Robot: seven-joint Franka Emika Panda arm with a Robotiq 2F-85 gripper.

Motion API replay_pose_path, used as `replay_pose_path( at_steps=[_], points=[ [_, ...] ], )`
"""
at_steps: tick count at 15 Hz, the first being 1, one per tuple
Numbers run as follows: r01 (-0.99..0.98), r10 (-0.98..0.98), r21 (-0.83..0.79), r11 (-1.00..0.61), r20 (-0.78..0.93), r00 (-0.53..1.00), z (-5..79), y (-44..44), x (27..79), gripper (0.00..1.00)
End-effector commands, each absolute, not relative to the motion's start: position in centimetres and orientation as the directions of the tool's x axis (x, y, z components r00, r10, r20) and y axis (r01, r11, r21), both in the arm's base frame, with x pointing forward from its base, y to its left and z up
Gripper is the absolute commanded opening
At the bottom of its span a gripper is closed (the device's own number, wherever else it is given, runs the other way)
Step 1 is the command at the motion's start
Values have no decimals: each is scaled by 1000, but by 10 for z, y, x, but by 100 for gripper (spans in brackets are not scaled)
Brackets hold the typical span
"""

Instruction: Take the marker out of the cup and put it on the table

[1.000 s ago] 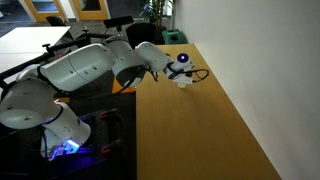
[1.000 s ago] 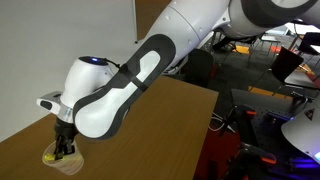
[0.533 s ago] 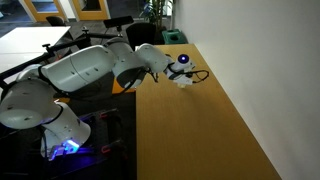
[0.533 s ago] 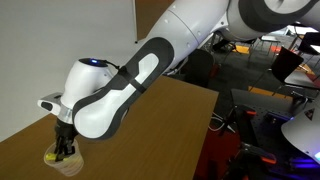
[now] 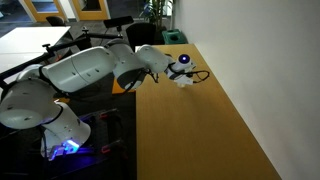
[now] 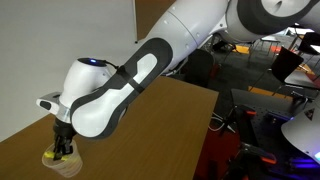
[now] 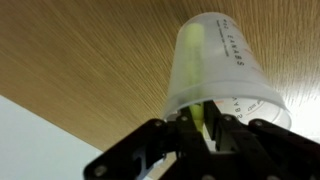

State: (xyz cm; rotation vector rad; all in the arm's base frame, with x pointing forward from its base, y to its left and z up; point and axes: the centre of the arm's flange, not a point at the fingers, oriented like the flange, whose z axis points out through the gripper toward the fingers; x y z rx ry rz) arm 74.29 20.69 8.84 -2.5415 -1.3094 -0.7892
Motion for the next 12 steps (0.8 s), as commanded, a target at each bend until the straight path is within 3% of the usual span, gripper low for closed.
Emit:
replay_pose_path(
  at_steps=[1, 12],
  points=[
    [806, 708, 73, -588, 529, 469, 100, 215, 735, 5],
    [789, 759, 243, -564, 529, 380, 172, 240, 682, 5]
  ],
)
